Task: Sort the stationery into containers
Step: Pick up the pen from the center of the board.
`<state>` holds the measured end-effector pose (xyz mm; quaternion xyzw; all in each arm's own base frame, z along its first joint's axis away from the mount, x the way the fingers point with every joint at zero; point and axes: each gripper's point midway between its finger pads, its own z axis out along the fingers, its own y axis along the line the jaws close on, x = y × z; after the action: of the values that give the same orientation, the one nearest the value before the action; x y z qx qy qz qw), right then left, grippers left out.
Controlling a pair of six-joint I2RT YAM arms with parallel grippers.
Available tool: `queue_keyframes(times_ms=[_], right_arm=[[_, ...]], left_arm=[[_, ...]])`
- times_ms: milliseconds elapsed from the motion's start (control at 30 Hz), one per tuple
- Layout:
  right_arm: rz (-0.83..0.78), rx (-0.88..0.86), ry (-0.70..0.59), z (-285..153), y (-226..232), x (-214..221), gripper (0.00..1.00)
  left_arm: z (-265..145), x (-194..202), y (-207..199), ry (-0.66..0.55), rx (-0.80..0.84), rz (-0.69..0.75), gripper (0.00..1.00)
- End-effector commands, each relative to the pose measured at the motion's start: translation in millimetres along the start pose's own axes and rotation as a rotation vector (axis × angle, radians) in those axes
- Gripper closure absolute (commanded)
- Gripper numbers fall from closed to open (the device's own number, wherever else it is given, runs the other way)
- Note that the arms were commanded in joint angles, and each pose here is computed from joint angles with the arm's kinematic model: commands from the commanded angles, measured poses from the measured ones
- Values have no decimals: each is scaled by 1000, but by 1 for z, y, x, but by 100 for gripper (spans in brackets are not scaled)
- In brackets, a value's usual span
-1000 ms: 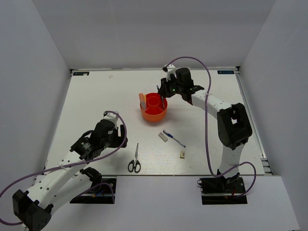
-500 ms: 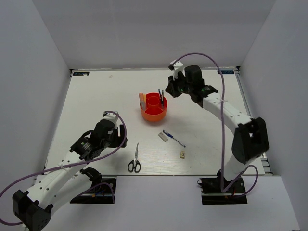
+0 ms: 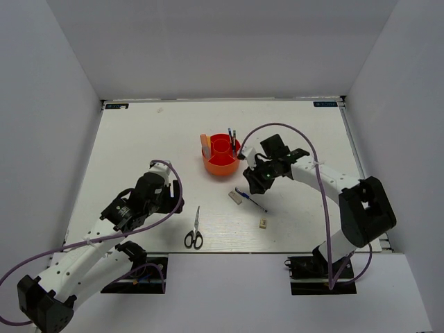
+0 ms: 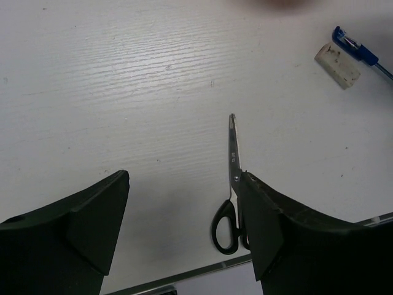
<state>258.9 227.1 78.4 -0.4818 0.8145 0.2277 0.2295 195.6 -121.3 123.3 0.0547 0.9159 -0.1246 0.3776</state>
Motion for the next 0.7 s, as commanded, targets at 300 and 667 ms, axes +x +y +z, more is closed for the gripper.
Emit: queue_keyframes(times_ms=[300, 667], right_arm=[[-84, 33, 5, 19, 3, -8, 54], [-92, 36, 22, 35, 1, -8, 53]], left_arm=[[-5, -9, -2, -29, 12, -7, 17], [-5, -9, -2, -30, 13, -8, 17]])
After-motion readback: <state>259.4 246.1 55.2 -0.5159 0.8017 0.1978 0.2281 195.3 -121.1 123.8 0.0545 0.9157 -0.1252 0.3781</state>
